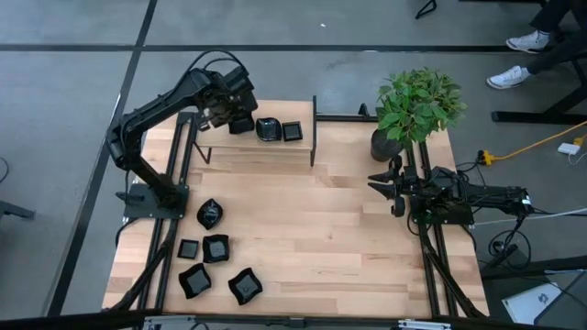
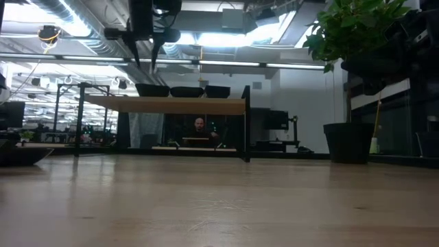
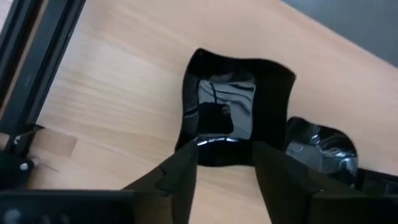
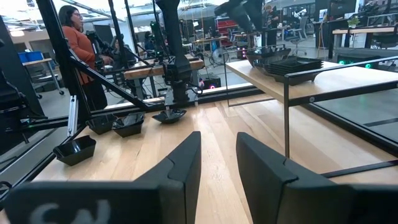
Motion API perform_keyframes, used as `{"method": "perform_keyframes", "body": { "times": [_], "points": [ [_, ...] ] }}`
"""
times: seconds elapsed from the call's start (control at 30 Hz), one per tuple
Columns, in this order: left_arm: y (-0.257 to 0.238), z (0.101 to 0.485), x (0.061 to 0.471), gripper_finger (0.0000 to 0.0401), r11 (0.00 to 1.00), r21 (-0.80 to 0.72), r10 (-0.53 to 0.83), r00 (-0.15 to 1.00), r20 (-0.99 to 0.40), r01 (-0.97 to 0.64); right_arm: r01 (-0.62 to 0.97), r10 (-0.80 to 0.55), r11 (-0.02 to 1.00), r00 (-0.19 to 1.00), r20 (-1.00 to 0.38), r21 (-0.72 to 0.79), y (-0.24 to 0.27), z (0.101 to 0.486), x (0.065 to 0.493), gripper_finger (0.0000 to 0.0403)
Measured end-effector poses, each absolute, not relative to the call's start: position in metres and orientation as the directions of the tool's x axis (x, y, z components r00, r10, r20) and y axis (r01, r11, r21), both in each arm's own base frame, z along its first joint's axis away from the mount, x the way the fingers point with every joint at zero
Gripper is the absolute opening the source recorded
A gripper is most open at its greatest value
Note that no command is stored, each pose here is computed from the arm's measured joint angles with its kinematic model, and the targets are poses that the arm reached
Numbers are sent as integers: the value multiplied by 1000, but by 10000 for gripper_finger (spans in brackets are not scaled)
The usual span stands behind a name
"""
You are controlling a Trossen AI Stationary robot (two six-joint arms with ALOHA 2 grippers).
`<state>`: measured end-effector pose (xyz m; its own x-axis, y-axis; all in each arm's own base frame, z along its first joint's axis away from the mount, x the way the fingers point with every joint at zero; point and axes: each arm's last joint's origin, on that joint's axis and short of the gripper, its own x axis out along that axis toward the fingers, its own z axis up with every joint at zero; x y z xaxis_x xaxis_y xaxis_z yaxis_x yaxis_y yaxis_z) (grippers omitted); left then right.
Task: Pick & Place Mini shaped plates
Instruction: Stack the leaf shaped plate on top of the leaf shaped plates on the shelf
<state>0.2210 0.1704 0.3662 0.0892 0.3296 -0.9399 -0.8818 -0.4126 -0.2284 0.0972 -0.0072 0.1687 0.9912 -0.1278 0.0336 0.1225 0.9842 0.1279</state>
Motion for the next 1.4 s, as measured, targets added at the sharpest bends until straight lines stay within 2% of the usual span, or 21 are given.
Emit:
{"method": "perform_keyframes", "body": {
  "times": [0.27, 0.4, 0.53, 0.83, 1.1, 1.4],
  "points": [
    [160, 364, 220, 210, -422, -163, 281, 42, -959, -892, 122, -128, 984, 991, 34, 128, -7, 169, 97, 103],
    [153, 363, 217, 228, -465, -108, 249, -13, -969, -879, 123, -128, 984, 991, 33, 128, -7, 169, 97, 103],
    [146, 363, 221, 237, -440, -105, 247, -7, -969, -892, 122, -128, 984, 991, 34, 128, -7, 169, 97, 103],
    [122, 363, 235, 238, -229, -91, 192, 46, -980, -969, 122, -128, 984, 991, 33, 128, -7, 169, 97, 103],
    [92, 363, 249, 235, 11, -89, 131, 89, -987, -996, 122, -128, 984, 991, 33, 128, -7, 169, 97, 103],
    [56, 364, 265, 191, 161, -135, 154, 160, -975, -978, 122, -128, 984, 991, 33, 128, -7, 169, 97, 103]
  ]
}}
